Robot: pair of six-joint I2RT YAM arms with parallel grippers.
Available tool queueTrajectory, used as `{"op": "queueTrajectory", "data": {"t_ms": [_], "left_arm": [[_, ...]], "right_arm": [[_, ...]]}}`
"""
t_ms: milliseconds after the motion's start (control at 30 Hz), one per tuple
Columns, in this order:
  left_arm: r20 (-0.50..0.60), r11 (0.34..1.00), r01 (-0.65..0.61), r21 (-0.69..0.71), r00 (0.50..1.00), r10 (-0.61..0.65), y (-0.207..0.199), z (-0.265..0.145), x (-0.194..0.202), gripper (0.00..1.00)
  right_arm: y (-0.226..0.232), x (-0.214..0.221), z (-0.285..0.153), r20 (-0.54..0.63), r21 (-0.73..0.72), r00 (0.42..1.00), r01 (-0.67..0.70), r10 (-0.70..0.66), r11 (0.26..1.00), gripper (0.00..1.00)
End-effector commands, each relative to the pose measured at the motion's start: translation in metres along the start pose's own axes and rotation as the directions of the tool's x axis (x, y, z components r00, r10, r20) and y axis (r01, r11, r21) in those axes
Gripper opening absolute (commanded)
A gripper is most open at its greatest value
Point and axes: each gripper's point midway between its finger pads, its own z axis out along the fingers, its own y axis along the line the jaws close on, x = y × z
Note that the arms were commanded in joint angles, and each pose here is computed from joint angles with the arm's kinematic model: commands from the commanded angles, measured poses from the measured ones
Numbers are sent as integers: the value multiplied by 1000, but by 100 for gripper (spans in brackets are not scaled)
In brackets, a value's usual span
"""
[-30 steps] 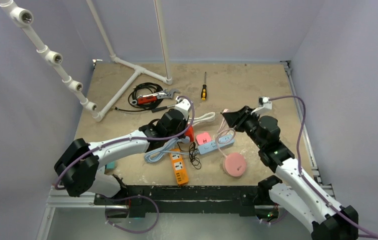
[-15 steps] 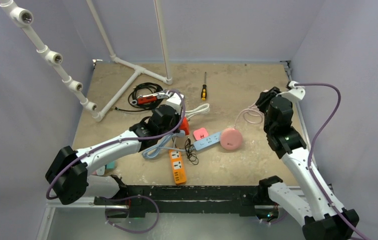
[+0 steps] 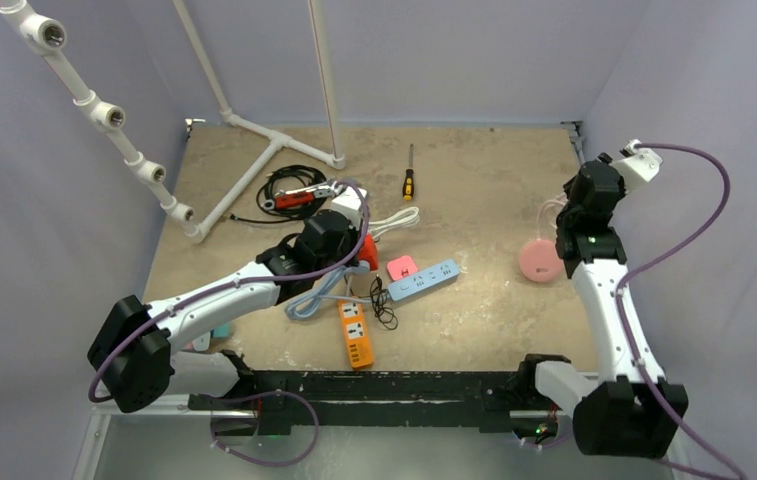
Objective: Pull the plug off the socket
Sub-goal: Place the socket at the center of the board.
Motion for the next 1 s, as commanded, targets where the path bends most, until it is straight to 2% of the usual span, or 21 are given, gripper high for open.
{"op": "queueTrajectory", "data": {"t_ms": [0,267,633,733,867,967], "left_arm": [[201,999,38,32,979,-43,-6,-16,-62,0],[194,998,33,46,980,-41,-9,-14,-60,0],[191,998,32,59,981,-43,-12,-14,-60,0],[189,997,32,65,981,-44,-13,-14,-60,0],[182,997,32,70,982,-44,-14,-13,-58,0],[181,997,31,72,983,-44,-15,-12,-58,0]], "right_arm": [[12,15,28,-20,-22,1000,10,-10,1000,0],[18,77,63,-120,-60,992,30,-37,998,0],[3,143,106,-317,-105,948,-33,-2,994,12],[-2,159,110,-364,-116,931,-49,3,992,18],[-3,178,115,-406,-113,914,-40,-9,993,31],[-5,189,118,-430,-111,903,-38,-13,993,46]]}}
